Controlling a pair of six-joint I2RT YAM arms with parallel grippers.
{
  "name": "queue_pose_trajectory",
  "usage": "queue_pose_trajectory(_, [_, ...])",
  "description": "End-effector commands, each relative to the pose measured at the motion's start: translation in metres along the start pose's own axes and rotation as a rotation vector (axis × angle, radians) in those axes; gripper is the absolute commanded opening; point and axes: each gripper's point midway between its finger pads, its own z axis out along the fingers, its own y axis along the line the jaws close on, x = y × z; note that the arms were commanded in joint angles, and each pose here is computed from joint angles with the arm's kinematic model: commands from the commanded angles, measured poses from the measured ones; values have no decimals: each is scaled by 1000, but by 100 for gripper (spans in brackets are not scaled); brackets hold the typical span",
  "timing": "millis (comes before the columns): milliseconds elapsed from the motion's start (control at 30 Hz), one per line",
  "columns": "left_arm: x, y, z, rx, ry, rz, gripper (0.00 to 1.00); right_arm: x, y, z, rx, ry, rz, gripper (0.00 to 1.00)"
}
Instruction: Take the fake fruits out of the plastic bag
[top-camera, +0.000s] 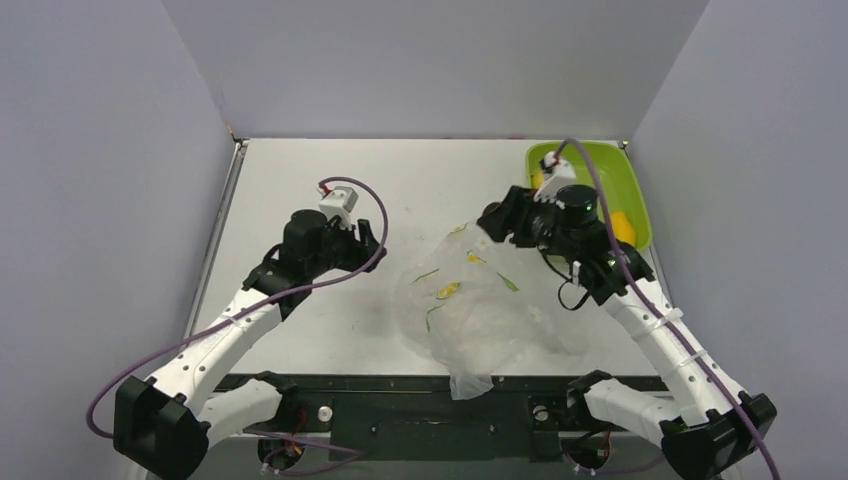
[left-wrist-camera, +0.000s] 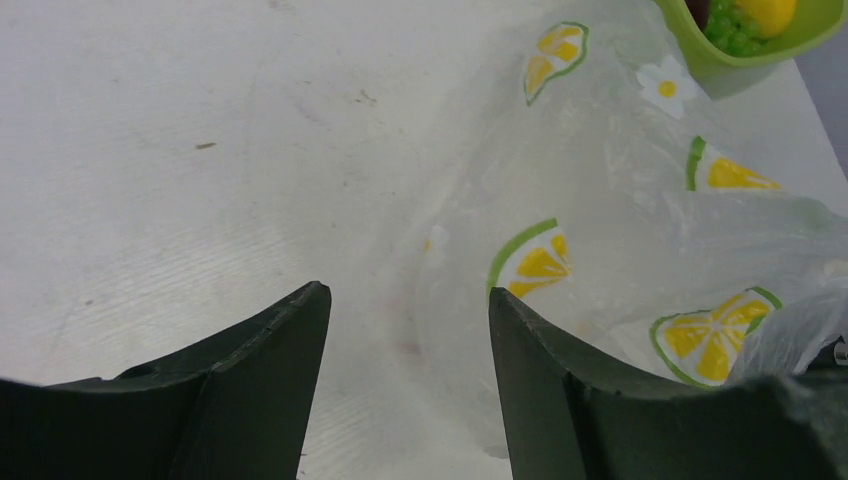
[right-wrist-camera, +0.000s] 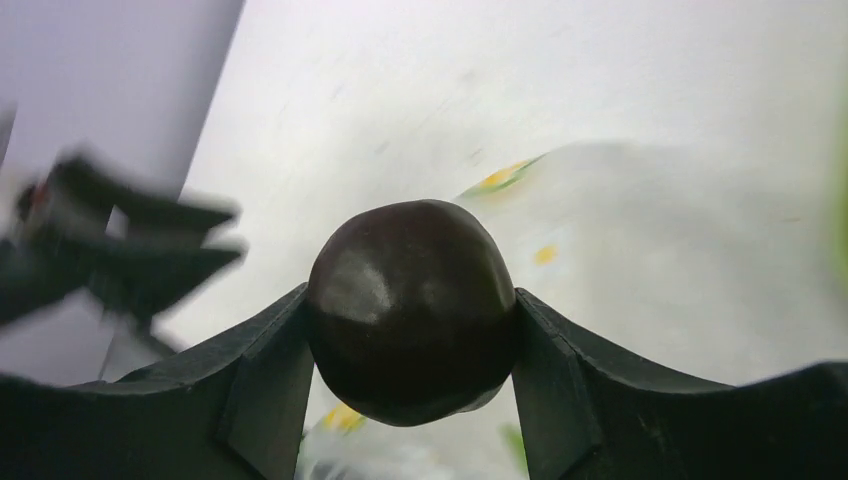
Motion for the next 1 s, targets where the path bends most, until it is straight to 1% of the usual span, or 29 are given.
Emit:
queue_pose_trajectory(0, [0,-51,9,50,-40,-15,58,-78,-93,-14,353,-243,90,0])
queue_pose_trajectory(33, [1,-59,11,51,-49,-40,58,-93,-121,-17,429,-272,121,0])
queue_pose_trajectory(67, [3,-69,11,46,-63,-37,58,-103,-133,-17,459,-299,130,0])
queue_pose_trajectory(100, [3,-78,13,53,-76,-57,59,-115,-161,-17,533,-321,159,0])
queue_pose_trajectory(133, [5,-89,12,54,-87,-51,59,-130,-171,-19,553,-358,167,0])
queue_pose_trajectory(167, [4,-97,15,50,-94,-62,59,-134,-203,-17,622,-359,201,0])
queue_pose_trajectory(200, [3,-111,16,43,-104,-50,60,-149,-211,-18,633,-396,205,0])
queue_pose_trajectory(233, [8,-121,15,26,-107,-35,60,-148,-245,-14,706,-385,239,0])
queue_pose_trajectory(267, [7,-129,19,7,-103,-20,60,-165,-253,-17,721,-417,244,0])
queue_pose_trajectory(300, [9,-140,17,-5,-115,10,60,-160,-283,-9,770,-382,277,1])
queue_pose_trajectory(333, [11,-147,21,-24,-105,37,60,-166,-299,-1,790,-362,292,1])
queue_pose_trajectory(367, [15,-155,20,-34,-107,77,61,-169,-311,-4,810,-363,309,1])
queue_pose_trajectory(433, [20,-171,23,-41,-95,141,61,-176,-334,2,840,-363,333,5])
queue_pose_trajectory(500, [24,-184,25,-42,-87,194,61,-183,-354,7,872,-361,340,12])
queue_pose_trajectory(533, [26,-188,28,-44,-82,223,61,-185,-364,13,885,-352,342,17])
queue_pose_trajectory(567, [29,-192,28,-42,-78,240,62,-186,-369,15,889,-342,336,20])
queue_pose_trajectory(600, [31,-194,31,-48,-65,265,62,-185,-378,23,897,-324,338,26])
queue_pose_trajectory(667, [37,-199,35,-54,-42,301,62,-182,-391,31,912,-295,334,33])
queue_pose_trajectory(700, [41,-202,35,-43,-28,317,62,-180,-394,34,916,-282,331,35])
queue_pose_trajectory(767, [49,-209,36,-10,7,358,63,-177,-402,40,927,-268,328,42])
queue_pose_trajectory(800, [52,-211,36,2,18,377,63,-172,-408,43,934,-253,329,49])
queue_pose_trajectory(833, [55,-214,35,28,35,384,63,-172,-410,44,937,-250,327,51])
queue_pose_trajectory(867, [58,-216,34,42,46,400,64,-167,-415,47,941,-232,325,57])
queue_pose_trajectory(967, [62,-223,30,87,67,420,65,-159,-420,52,952,-194,318,65])
